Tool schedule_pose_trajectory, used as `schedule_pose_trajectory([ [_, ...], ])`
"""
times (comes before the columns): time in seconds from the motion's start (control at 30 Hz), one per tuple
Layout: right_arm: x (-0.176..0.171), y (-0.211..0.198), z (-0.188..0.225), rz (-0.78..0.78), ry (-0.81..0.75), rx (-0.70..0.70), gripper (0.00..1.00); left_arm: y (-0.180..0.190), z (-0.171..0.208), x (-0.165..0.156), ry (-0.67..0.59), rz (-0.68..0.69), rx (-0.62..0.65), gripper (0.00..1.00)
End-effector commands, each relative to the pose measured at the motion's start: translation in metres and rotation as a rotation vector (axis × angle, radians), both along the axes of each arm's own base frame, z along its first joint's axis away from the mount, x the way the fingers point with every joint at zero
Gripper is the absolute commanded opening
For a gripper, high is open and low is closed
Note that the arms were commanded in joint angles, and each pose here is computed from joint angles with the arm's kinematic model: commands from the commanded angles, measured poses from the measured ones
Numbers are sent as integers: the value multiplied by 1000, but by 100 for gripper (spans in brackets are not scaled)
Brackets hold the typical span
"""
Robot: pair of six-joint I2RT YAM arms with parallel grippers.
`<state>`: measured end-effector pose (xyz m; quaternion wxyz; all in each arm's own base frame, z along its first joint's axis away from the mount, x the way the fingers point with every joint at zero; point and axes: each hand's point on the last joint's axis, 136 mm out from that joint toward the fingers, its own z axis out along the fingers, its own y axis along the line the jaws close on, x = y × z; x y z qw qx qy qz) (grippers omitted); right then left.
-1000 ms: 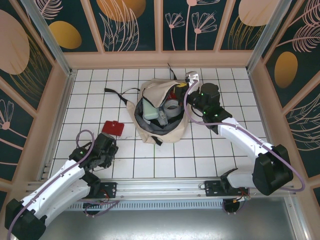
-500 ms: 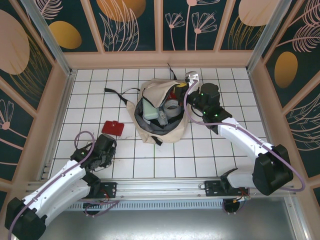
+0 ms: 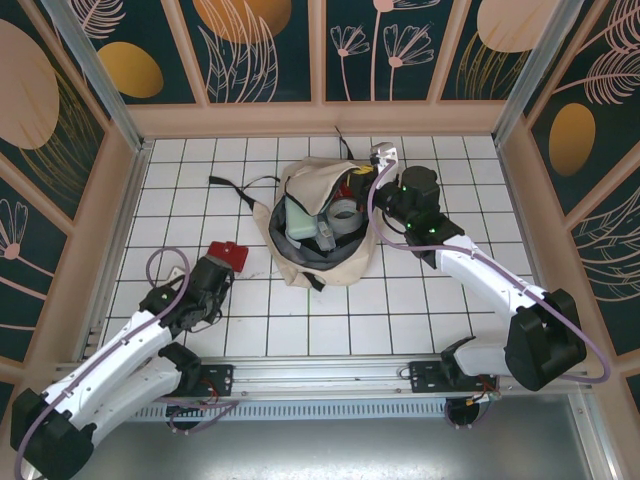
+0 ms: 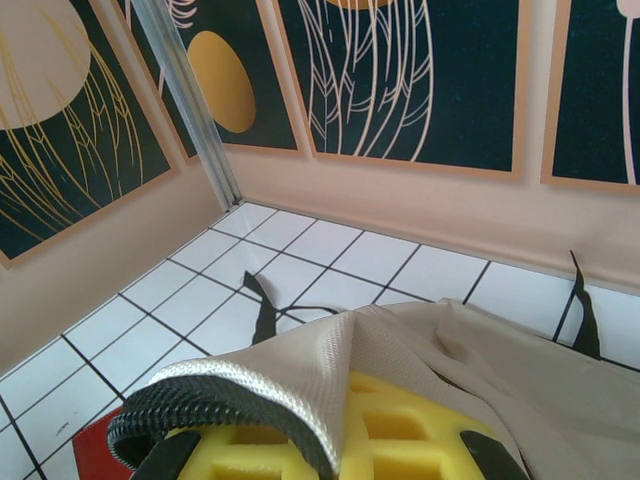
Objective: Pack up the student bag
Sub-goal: Pick up the loose stationery from the bottom-left of the table, then place the loose stationery in the student bag.
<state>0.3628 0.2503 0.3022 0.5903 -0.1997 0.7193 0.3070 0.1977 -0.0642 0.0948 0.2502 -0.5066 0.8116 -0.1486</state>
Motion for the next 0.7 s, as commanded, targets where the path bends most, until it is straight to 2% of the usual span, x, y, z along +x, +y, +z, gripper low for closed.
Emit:
schedule_pose_trajectory([
  [0.0, -10, 7, 43, 43, -129, 88, 4, -11, 43, 28, -124, -102, 44, 0],
  [0.17, -10, 6, 44, 41, -133, 87, 4, -69, 94, 71, -329, -335, -60, 0],
  [0.37, -10, 6, 45, 40, -134, 88, 4, -137, 143, 96, -542, -555, -274, 0],
  [0.5, -11, 6, 45, 41, -134, 88, 4, -170, 150, 102, -585, -661, -344, 0],
  [0.67, -11, 6, 46, 42, -136, 87, 4, -219, 146, 104, -586, -802, -346, 0],
])
